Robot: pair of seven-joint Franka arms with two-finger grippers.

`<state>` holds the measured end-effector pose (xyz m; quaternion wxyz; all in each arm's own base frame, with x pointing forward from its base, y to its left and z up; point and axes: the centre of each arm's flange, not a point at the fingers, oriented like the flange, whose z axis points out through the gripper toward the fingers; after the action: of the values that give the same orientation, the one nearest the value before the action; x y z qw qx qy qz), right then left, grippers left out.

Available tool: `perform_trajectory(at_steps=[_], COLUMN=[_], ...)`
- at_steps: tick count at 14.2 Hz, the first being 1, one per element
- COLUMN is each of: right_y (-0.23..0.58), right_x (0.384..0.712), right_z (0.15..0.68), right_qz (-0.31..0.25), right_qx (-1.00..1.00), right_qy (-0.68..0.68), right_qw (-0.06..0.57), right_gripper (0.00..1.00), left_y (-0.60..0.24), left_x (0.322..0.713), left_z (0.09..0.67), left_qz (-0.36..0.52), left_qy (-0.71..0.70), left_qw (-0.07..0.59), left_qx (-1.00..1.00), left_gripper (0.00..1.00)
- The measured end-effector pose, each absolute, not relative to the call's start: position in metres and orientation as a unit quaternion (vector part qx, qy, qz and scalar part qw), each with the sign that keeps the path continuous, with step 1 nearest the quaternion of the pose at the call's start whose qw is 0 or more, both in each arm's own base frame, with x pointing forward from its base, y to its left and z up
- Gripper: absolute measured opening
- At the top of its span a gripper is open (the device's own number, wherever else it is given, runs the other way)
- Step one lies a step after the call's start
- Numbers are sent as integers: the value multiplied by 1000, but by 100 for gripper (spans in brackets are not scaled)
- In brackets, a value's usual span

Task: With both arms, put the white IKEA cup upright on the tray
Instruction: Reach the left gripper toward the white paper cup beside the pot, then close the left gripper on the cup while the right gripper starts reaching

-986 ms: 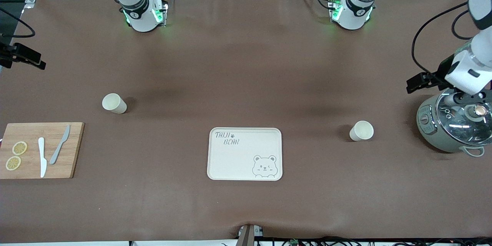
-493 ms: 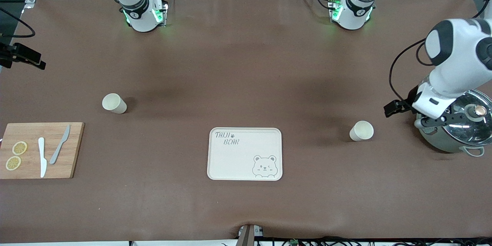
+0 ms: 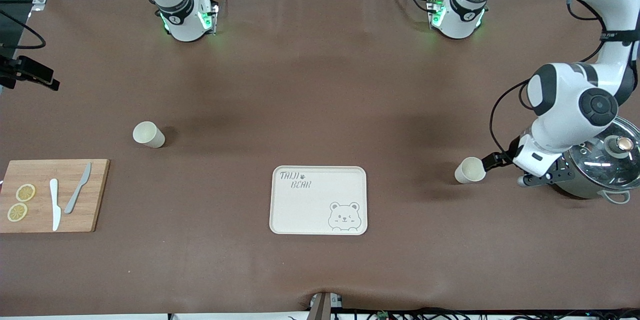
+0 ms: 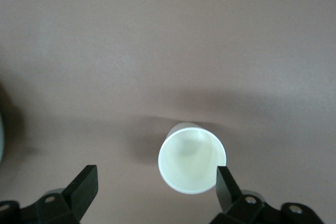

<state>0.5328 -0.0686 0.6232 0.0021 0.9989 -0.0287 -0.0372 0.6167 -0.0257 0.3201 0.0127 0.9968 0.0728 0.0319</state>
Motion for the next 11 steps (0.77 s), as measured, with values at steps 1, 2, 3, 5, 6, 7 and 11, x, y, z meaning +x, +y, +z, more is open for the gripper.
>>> perform_trajectory(at_steps=[1,2,3,5,6,7,11], right_y=[-69,-69,-69,-69,-69,-69,-67], right_x=[533,533,533,533,535,537,560], right_z=[623,623,623,623,621,619,584], right_qz=[-37,-37,-37,-36,-37,-39,-68], right_qx=[999,999,999,999,999,999,997], right_qy=[-29,-29,-29,-29,-29,-29,-28], right_qw=[2,2,2,2,2,3,8], right_gripper=[100,100,100,100,100,100,100], left_y=[-26,-26,-26,-26,-26,-26,-26], left_x=[617,617,616,614,612,611,608], left_z=[311,302,295,285,280,276,255], left_qz=[28,22,16,6,2,-2,-8], left_qy=[73,73,73,74,74,74,74], left_qw=[13,13,13,13,13,12,14], left_qx=[997,997,997,997,997,997,997], left_gripper=[96,90,90,78,78,72,59])
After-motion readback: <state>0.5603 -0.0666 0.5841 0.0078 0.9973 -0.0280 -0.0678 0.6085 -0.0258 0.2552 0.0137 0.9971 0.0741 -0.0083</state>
